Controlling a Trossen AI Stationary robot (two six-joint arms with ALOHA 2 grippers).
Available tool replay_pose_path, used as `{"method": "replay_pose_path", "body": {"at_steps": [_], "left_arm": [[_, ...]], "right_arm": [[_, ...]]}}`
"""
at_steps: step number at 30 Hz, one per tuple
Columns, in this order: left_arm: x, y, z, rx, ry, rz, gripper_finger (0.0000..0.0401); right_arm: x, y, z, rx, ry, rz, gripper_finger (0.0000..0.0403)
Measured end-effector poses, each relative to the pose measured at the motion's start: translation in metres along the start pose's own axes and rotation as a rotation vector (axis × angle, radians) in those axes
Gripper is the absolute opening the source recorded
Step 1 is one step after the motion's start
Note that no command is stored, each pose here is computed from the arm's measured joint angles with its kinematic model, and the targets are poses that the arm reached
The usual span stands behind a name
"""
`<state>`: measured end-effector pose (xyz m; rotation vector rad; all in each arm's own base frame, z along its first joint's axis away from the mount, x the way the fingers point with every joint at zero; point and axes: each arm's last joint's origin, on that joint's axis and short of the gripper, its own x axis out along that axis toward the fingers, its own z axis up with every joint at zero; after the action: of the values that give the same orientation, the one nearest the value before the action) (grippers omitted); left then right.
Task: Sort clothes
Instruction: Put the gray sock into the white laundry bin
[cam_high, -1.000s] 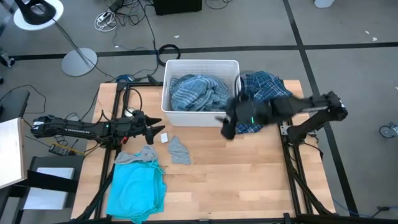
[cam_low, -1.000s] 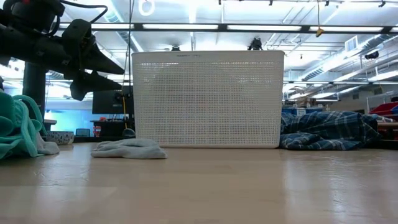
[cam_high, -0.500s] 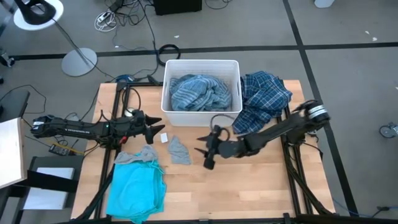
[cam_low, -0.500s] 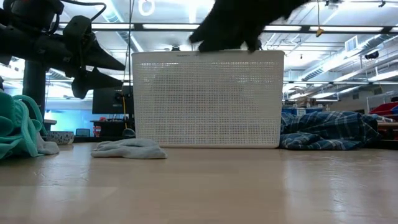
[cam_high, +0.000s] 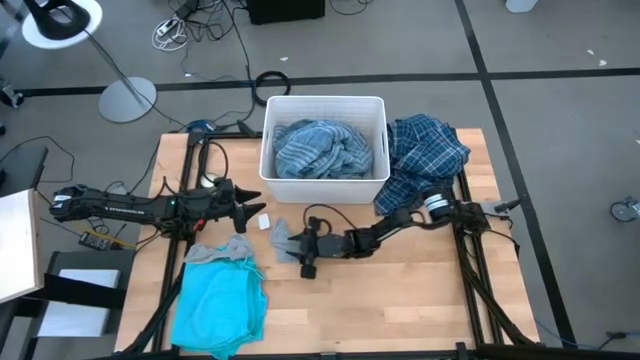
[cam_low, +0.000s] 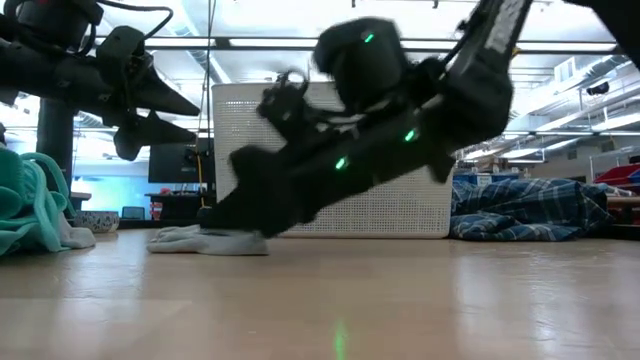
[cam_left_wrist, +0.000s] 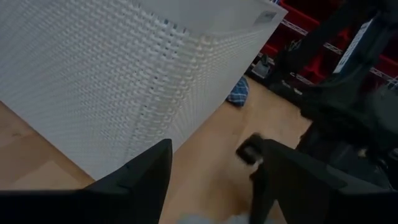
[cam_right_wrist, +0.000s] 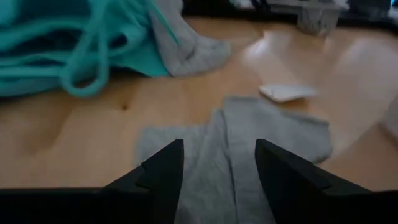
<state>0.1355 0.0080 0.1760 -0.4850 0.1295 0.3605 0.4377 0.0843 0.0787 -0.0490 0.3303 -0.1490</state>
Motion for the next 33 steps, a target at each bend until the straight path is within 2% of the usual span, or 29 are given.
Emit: {"method": "replay_pose_path", "body": {"at_steps": [3,6,9,11,14,18,22,27,33], "left_arm": [[0.0,0.0,0.0,-0.001,-0.001,-0.001,0.0257],[0.0,0.0,0.0,0.0,0.001,0.0,0.0257],[0.0,0.0,0.0,0.001,0.003,0.002,0.0257],[0.0,0.0,0.0,0.001,0.003,0.002,0.0257],[0.0,0.0,0.0,0.001,0.004,0.003,0.0257],[0.0,0.0,0.0,0.001,0.004,0.003,0.0257],[0.0,0.0,0.0,0.001,0.004,0.003,0.0257],[0.0,0.0,0.0,0.001,0.004,0.002,0.0257],[0.0,0.0,0.0,0.001,0.004,0.002,0.0257]], "right_arm": [[0.013,-0.002,-0.005,0.092,0.025,-0.009,0.0186],[0.022,-0.008,0.0,0.195,0.081,0.01,0.0131],[0.024,-0.012,0.01,0.183,0.168,0.015,0.0038],[0.021,-0.013,0.02,0.107,0.196,0.018,0.0017],[0.012,-0.015,0.05,0.014,0.177,0.029,0.0015],[-0.017,-0.029,0.125,-0.061,0.064,0.0,0.0007],[-0.054,-0.051,0.173,-0.156,0.008,-0.143,0.0009],[-0.116,-0.09,0.24,-0.197,-0.151,-0.417,0.0009],[-0.161,-0.134,0.262,-0.114,-0.121,-0.686,0.0014]]}}
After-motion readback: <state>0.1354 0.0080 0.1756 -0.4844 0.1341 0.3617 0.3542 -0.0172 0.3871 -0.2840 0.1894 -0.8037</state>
